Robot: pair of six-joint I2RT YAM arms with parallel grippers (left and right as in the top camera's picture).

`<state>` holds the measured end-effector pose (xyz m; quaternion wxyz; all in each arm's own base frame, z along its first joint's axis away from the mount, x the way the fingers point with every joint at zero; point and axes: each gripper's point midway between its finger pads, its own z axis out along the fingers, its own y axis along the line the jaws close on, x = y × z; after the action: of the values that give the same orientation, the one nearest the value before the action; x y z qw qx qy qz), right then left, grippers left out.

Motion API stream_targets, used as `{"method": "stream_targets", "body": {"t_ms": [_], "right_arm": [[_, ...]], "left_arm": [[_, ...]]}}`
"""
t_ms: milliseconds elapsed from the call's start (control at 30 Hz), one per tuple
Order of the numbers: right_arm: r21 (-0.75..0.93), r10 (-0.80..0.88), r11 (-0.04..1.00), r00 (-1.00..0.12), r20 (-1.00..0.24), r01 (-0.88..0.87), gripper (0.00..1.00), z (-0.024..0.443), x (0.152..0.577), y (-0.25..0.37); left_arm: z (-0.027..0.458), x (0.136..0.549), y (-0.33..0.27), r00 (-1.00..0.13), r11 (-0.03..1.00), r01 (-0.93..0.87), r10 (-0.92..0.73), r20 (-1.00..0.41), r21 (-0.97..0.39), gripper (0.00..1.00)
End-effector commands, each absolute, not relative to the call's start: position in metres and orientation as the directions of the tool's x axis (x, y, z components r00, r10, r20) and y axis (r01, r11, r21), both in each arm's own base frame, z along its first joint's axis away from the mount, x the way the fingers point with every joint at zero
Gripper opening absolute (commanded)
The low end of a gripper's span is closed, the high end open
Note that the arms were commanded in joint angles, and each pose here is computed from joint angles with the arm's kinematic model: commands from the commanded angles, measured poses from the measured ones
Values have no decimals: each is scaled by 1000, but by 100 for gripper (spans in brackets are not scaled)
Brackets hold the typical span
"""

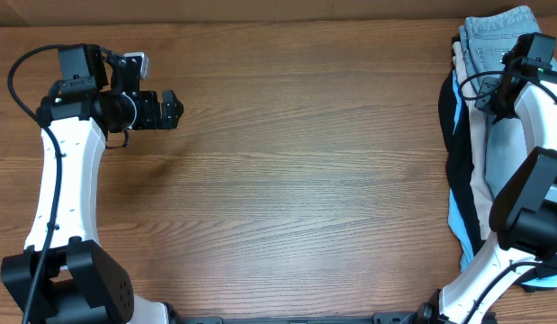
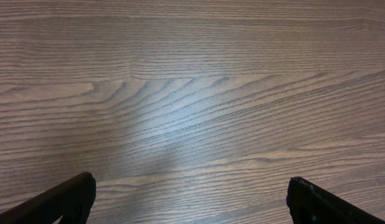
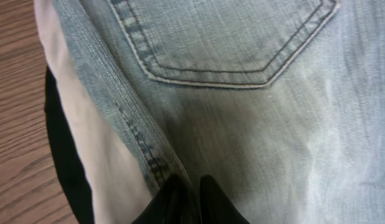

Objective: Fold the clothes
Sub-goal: 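Lower right gripper onto the top denim shorts and grasp them, then pull the denim shorts off the stack leftward onto the table center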

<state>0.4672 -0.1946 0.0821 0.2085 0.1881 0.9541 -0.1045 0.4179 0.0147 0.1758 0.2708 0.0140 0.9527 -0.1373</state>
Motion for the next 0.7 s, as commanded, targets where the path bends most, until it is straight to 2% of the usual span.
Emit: {"method": "stream_targets", "body": {"t_ms": [0, 267, 400, 433, 500, 533, 667], "right_arm": [[-79, 322, 915, -835, -446, 395, 15, 80, 471, -193], [-71, 329, 919, -852, -408, 388, 19, 54, 458, -186], [-69, 331, 918, -849, -411, 391, 4, 56, 460, -186], [-67, 333, 917, -848, -413, 393, 4, 59, 460, -186], [-50, 325, 923, -843, -429, 381, 4, 77, 465, -181], [-32, 305, 931, -823, -480, 364, 4, 117, 472, -173], [27, 260, 955, -795, -547, 294, 4, 199, 471, -140]], "left_arm": [[181, 423, 12, -842, 962, 134, -16, -539, -237, 100], [181, 424, 12, -840, 962, 135, -15, -543, -236, 100], [181, 424, 13, -839, 963, 135, -14, -544, -235, 100], [181, 424, 13, -839, 963, 135, -14, -543, -234, 100], [182, 426, 13, -835, 963, 137, -14, -551, -232, 100], [188, 431, 15, -820, 964, 142, -12, -573, -224, 100], [210, 439, 16, -788, 966, 145, -18, -615, -214, 100]]}}
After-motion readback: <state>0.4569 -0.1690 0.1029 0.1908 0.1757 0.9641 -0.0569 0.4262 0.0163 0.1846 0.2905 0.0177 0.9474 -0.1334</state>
